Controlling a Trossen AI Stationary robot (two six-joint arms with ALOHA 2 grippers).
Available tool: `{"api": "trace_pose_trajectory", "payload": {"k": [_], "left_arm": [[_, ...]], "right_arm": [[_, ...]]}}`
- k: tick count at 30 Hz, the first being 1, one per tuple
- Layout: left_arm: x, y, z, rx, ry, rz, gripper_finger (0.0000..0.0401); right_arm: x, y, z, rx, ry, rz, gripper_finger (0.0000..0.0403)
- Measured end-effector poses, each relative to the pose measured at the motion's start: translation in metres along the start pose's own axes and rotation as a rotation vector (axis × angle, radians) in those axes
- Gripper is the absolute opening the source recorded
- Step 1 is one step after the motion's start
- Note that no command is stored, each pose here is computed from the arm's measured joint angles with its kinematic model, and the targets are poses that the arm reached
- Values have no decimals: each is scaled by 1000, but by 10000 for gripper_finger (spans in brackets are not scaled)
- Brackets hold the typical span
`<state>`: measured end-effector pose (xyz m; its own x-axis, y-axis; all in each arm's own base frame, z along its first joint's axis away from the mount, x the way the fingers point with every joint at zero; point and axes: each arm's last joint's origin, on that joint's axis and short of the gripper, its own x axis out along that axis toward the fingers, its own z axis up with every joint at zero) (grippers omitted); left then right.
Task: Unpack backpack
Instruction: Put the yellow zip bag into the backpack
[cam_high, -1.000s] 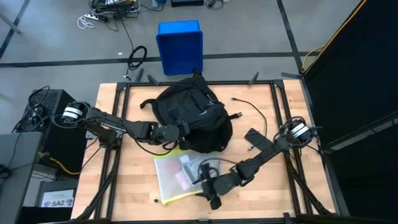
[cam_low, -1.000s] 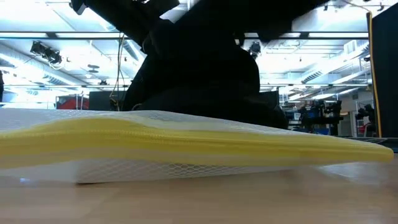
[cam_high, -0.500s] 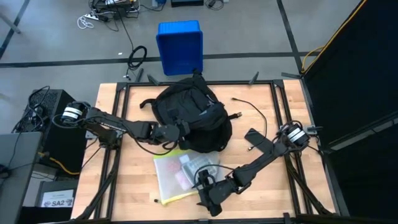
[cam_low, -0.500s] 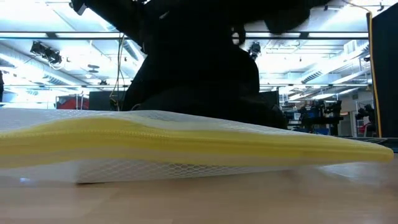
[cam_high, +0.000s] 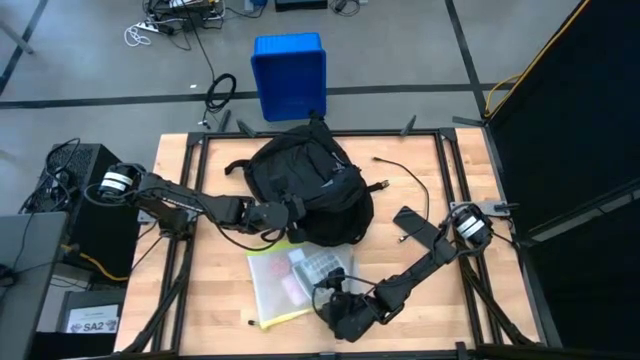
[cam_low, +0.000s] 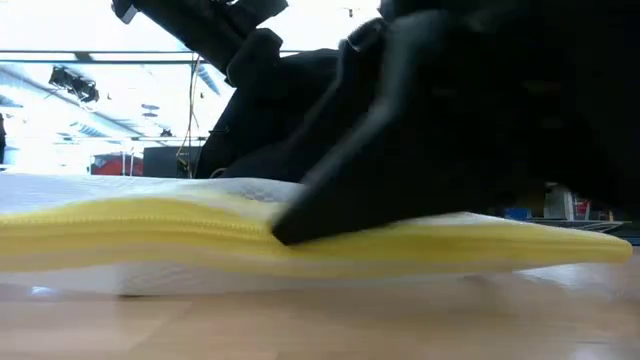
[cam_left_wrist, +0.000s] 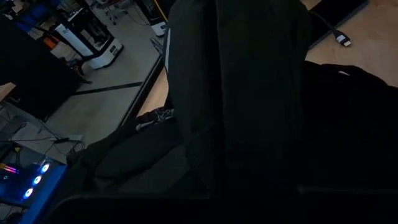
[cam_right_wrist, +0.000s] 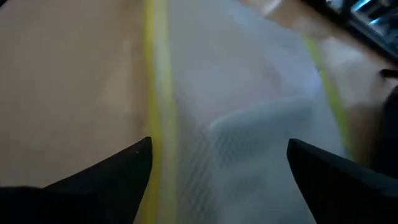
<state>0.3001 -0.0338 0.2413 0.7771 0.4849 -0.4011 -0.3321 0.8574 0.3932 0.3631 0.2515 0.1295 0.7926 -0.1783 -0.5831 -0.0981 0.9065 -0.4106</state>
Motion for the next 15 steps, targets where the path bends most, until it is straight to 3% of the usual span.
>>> {"api": "trace_pose_trajectory", "payload": {"k": [7, 15], "left_arm": [[0, 0, 0, 28, -1, -3, 0], [1, 3, 5, 56, -42, 10, 0]], "right_arm": [[-6, 8, -11, 32, 94, 78, 341], [3, -17, -23, 65, 228, -93, 330]]}}
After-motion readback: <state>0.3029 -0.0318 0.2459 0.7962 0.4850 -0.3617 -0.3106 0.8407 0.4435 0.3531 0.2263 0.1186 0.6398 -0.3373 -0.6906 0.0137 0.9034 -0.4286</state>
